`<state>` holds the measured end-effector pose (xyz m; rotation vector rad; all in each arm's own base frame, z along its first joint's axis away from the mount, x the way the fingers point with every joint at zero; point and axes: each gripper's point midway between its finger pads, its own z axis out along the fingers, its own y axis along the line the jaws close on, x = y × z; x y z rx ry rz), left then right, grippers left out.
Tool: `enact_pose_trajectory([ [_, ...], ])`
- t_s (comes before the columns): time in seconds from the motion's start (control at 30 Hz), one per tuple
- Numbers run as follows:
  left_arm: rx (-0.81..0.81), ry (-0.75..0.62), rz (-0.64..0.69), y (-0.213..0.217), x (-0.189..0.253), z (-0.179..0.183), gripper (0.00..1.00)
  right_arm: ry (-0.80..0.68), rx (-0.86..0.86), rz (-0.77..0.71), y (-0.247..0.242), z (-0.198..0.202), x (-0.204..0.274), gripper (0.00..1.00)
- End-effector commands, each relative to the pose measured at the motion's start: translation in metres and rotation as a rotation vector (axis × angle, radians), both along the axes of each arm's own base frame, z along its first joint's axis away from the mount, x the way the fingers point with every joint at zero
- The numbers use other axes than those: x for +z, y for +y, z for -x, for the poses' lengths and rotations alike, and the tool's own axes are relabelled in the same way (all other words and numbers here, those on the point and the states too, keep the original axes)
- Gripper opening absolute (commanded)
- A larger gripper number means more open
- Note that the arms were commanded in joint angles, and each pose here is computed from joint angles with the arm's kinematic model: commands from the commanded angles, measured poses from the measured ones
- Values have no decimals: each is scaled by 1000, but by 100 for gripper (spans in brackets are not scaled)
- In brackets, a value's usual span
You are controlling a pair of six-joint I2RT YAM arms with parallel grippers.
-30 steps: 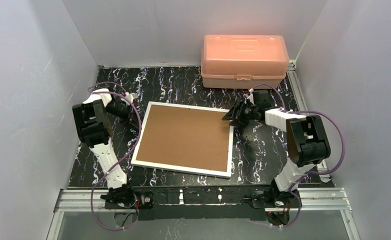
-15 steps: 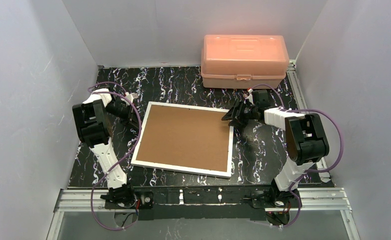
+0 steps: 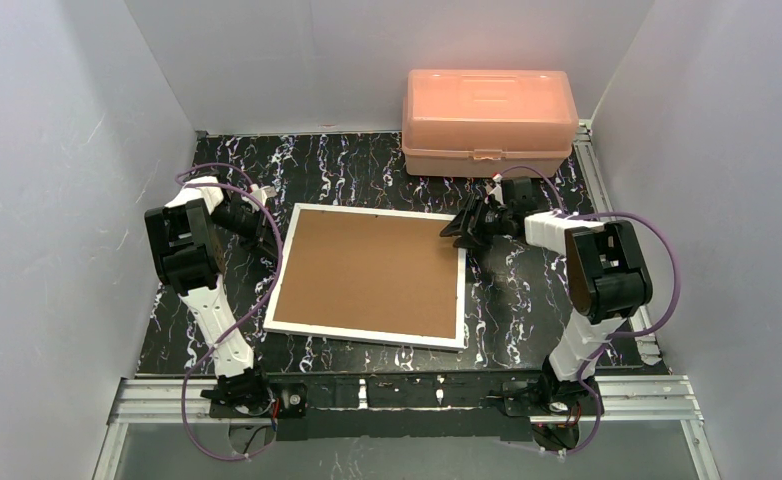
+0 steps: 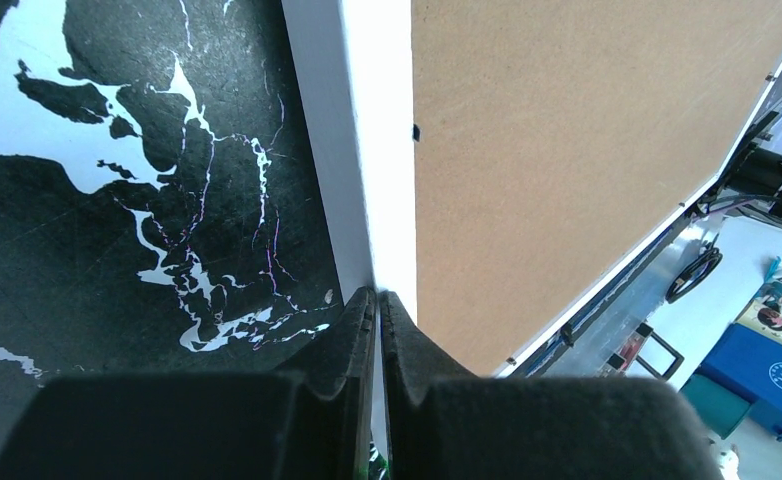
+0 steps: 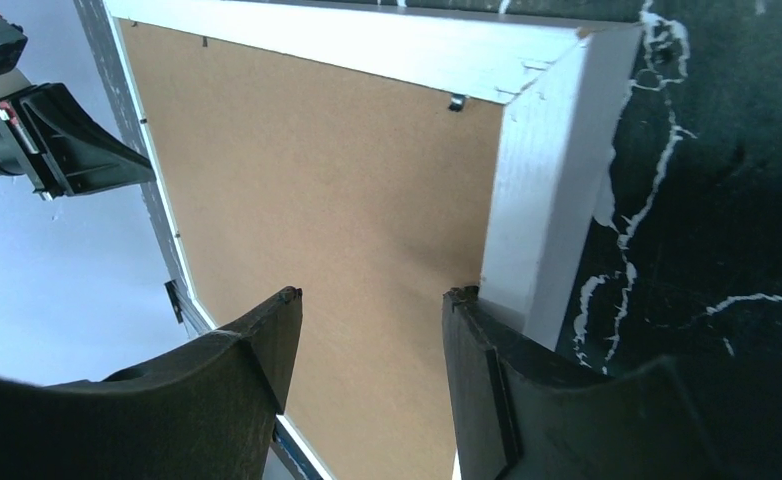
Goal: Put the photo into the frame
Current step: Install the photo frame at the center of the board.
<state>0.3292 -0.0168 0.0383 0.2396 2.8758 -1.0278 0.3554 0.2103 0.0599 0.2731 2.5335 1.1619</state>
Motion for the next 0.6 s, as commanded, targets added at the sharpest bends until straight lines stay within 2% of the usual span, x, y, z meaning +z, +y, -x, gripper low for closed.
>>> enact_pose_trajectory([
  [0.0,-64,7,-3,-9,-9,5,0,-38,43,-32,11,4,15,63],
  [0.17,-70,11,-1,-9,-9,7,0,-135,-21,-68,-14,-18,56,64],
  [0.3,-69,17,8,-10,-10,8,0,-119,-26,-42,-27,-26,46,64],
  [0.57,-62,18,25,-13,-9,6,0,-59,-24,-62,-20,-21,19,63],
])
